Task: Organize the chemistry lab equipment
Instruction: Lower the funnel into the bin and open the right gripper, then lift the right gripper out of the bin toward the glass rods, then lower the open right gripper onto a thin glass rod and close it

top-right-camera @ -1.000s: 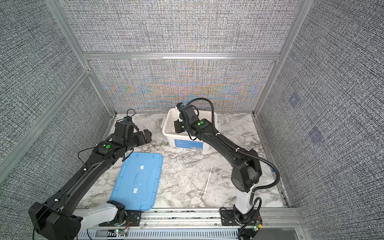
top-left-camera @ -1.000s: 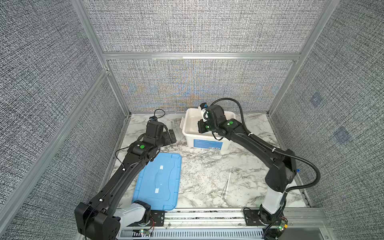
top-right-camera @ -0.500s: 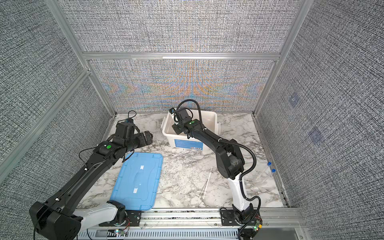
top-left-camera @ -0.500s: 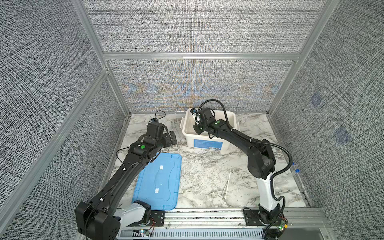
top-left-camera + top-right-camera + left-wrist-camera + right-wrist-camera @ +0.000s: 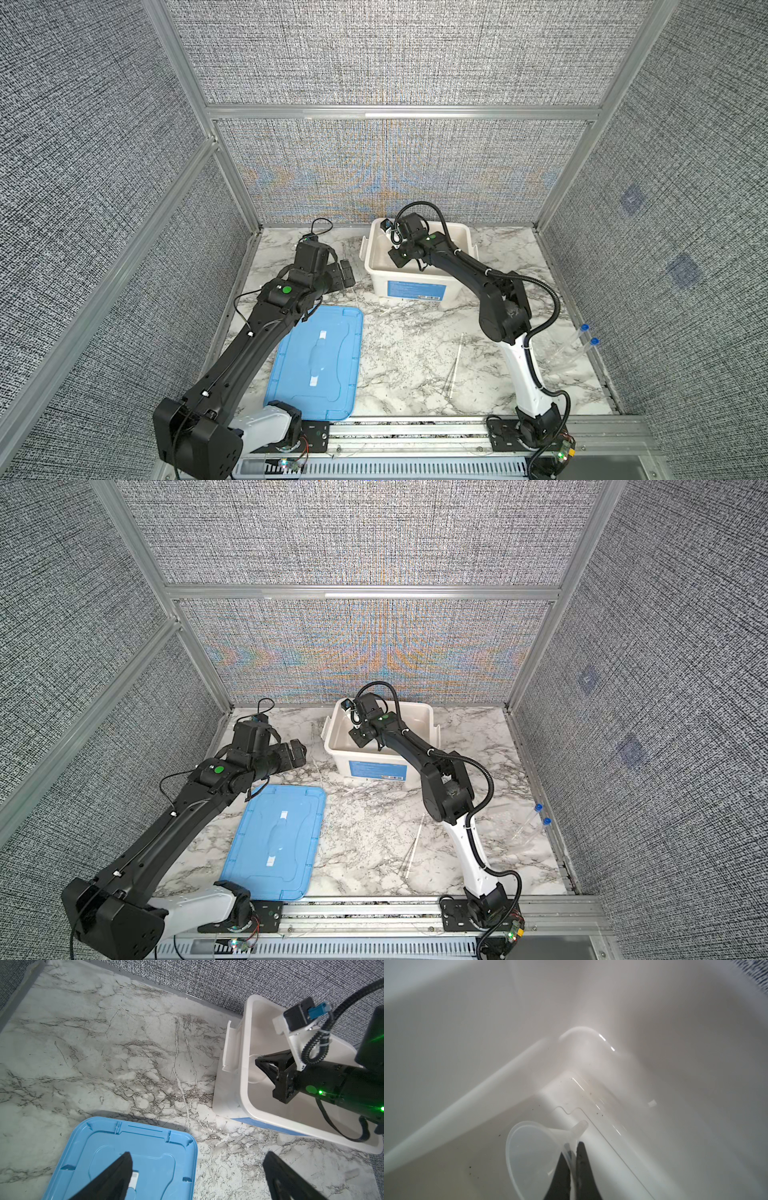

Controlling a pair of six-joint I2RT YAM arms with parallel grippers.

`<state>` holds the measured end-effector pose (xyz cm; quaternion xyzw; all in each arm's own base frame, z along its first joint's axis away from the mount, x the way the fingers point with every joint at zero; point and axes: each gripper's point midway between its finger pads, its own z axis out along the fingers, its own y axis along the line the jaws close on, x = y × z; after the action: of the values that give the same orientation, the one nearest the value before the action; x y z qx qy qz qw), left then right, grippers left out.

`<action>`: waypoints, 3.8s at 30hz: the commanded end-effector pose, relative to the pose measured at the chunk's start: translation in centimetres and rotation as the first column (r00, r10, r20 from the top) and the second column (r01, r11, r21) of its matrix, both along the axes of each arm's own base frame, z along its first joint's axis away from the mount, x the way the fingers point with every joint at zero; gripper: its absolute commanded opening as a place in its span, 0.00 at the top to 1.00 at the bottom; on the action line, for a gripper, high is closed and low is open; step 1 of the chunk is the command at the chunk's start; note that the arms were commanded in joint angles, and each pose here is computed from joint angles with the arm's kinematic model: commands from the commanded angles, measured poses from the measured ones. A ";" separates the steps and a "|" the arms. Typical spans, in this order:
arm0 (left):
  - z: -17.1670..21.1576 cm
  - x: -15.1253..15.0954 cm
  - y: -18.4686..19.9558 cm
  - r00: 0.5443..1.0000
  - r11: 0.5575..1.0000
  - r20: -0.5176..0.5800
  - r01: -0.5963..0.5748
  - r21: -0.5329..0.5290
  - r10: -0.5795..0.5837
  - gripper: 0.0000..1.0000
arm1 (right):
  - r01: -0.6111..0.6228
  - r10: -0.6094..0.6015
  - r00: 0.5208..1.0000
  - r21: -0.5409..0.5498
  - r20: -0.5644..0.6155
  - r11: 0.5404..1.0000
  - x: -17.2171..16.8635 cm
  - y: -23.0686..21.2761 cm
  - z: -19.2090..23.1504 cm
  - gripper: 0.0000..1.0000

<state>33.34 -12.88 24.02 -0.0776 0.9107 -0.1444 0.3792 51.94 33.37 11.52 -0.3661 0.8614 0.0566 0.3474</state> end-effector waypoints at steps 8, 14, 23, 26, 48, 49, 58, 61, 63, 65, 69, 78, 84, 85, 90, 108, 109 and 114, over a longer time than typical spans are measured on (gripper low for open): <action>0.3 0.7 -0.5 1.000 1.000 0.014 0.023 0.000 -0.023 0.01 | -0.024 0.023 0.995 -0.008 -0.100 1.000 -1.0 0.7 -3.3 1.00; 0.5 0.7 -0.8 0.999 0.999 0.015 0.034 -0.005 -0.034 0.01 | 0.002 -0.003 0.998 -0.012 -0.069 1.000 -0.4 0.4 -2.2 0.81; 0.2 0.5 -0.7 0.999 0.999 0.024 0.029 -0.020 -0.028 0.01 | 0.006 -0.001 0.998 0.083 -0.060 0.996 -1.4 0.8 3.3 0.67; 0.5 0.4 -0.7 0.999 0.999 0.010 0.031 -0.014 -0.031 0.01 | 0.026 -0.021 0.999 0.113 -0.044 0.993 -1.8 0.5 6.2 0.66; 1.6 3.6 -1.8 0.994 0.993 0.104 -0.026 -0.118 0.038 0.01 | 0.246 -0.309 0.938 0.328 0.156 0.912 -17.2 -11.0 22.3 0.58; 1.7 3.9 -1.7 0.992 0.993 0.114 -0.034 -0.112 0.047 0.01 | 0.253 -0.314 0.939 0.333 0.141 0.908 -18.6 -11.3 21.8 0.58; 3.9 5.5 -1.3 0.980 0.993 0.180 -0.068 -0.100 0.085 0.01 | 0.398 -0.394 0.917 0.229 -0.065 0.888 -28.3 -13.8 13.4 0.59; 4.0 5.4 -1.2 0.978 0.991 0.184 -0.075 -0.113 0.095 0.01 | 0.460 -0.426 0.884 0.184 -0.194 0.869 -30.3 -14.1 9.1 0.59; 3.8 5.2 -1.3 0.981 0.991 0.175 -0.069 -0.116 0.089 0.01 | 0.510 -0.463 0.846 0.145 -0.263 0.848 -31.4 -14.6 7.0 0.59; 3.4 5.1 -1.2 0.981 0.990 0.170 -0.075 -0.117 0.095 0.01 | 0.544 -0.494 0.810 0.089 -0.316 0.834 -32.4 -15.3 4.8 0.59; 3.0 4.7 -1.1 0.984 0.991 0.152 -0.075 -0.113 0.092 0.01 | 0.605 -0.558 0.735 0.000 -0.385 0.796 -33.8 -16.2 1.1 0.60; 3.2 3.9 -0.6 0.982 0.991 0.165 -0.079 -0.106 0.095 0.01 | 0.645 -0.699 0.511 -0.315 -0.499 0.696 -36.6 -16.0 -4.4 0.70; 2.8 3.3 -0.2 0.983 0.993 0.158 -0.081 -0.092 0.094 0.01 | 0.601 -0.688 0.482 -0.366 -0.542 0.710 -37.0 -14.7 -6.2 0.70; 2.9 3.2 -0.2 0.982 0.993 0.163 -0.078 -0.093 0.093 0.01 | 0.592 -0.683 0.486 -0.370 -0.545 0.716 -36.9 -14.4 -6.3 0.69; 2.6 3.0 0.1 0.980 0.993 0.177 -0.074 -0.088 0.089 0.01 | 0.566 -0.684 0.453 -0.409 -0.571 0.716 -37.3 -13.9 -8.1 0.69; 2.2 1.9 0.3 0.983 0.995 0.165 -0.061 -0.082 0.074 0.01 | 0.591 -0.695 0.419 -0.406 -0.584 0.697 -36.9 -14.0 -10.0 0.68; 2.2 1.9 0.4 0.983 0.995 0.169 -0.062 -0.080 0.075 0.01 | 0.591 -0.693 0.421 -0.403 -0.585 0.699 -36.8 -14.0 -10.1 0.69; 2.3 1.7 0.4 0.984 0.995 0.163 -0.060 -0.083 0.073 0.01 | 0.578 -0.682 0.426 -0.400 -0.595 0.711 -36.6 -13.6 -10.3 0.73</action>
<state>35.17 -12.59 25.86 -0.1139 0.8675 -0.1718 0.4528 14.83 19.26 1.43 0.0188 0.9987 -0.0072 -0.0470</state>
